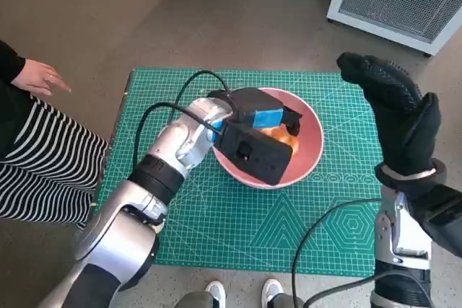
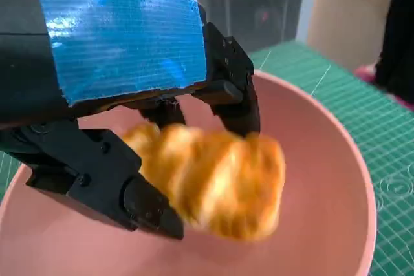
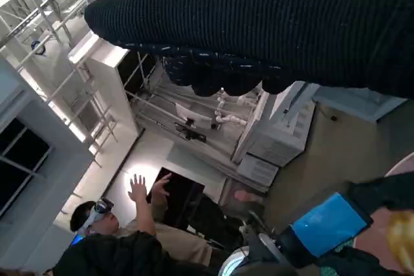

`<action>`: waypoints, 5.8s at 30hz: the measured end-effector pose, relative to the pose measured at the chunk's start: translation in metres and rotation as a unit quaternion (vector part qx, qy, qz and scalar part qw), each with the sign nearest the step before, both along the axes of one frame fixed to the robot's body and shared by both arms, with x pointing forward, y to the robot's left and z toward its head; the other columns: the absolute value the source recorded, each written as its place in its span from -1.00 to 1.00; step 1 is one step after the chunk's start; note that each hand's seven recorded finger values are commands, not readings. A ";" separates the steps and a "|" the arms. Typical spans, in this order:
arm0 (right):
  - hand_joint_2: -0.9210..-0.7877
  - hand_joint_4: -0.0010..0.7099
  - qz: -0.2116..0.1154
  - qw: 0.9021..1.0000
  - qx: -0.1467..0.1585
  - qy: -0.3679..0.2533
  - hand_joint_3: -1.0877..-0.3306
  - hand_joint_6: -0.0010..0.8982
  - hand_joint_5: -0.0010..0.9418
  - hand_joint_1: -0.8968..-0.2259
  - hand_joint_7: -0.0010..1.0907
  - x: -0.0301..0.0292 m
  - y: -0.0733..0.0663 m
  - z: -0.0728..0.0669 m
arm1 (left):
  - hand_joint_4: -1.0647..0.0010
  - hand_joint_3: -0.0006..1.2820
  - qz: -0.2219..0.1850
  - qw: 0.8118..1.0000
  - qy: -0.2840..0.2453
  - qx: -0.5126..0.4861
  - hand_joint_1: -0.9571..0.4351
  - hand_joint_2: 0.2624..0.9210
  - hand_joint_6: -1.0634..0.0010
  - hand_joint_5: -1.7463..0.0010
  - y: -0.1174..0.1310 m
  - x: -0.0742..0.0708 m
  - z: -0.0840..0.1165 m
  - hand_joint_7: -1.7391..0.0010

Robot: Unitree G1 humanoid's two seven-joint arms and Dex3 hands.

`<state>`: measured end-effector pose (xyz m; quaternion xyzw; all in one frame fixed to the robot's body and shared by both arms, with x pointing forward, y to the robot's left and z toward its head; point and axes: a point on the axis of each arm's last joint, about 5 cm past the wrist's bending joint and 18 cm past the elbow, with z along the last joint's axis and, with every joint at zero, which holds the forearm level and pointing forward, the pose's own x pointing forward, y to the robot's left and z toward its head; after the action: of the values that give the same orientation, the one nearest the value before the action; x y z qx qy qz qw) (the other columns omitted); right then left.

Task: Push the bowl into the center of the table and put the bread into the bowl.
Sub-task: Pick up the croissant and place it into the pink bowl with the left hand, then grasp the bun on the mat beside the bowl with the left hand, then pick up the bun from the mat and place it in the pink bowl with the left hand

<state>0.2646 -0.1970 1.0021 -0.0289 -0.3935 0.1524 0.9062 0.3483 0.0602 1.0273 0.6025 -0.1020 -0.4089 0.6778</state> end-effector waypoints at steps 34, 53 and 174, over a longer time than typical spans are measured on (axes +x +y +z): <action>-1.00 -0.56 0.002 1.000 0.000 -0.006 0.11 -0.87 -1.00 -0.40 -0.18 -0.0024 0.001 0.002 | 0.80 -0.99 -0.028 0.994 -0.054 -0.091 -0.21 0.53 0.47 0.98 0.192 -0.093 0.065 0.97; -1.00 -0.57 0.013 1.000 0.009 0.002 0.11 -0.88 -1.00 -0.39 -0.19 0.0015 0.002 0.000 | 0.71 -1.00 0.025 0.998 0.024 -0.044 -0.17 0.52 0.41 0.98 0.226 -0.130 0.033 0.96; -1.00 -0.63 -0.019 1.000 0.000 -0.006 0.08 -0.87 -1.00 -0.36 -0.18 -0.0053 -0.013 0.000 | 0.18 -0.95 -0.119 0.985 -0.086 -0.094 0.22 0.79 0.14 0.91 -0.007 -0.005 0.052 0.59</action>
<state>0.2593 -0.2103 1.0024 -0.0375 -0.3983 0.1355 0.9064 0.3435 0.0527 1.0794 0.5529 -0.2685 -0.4220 0.6664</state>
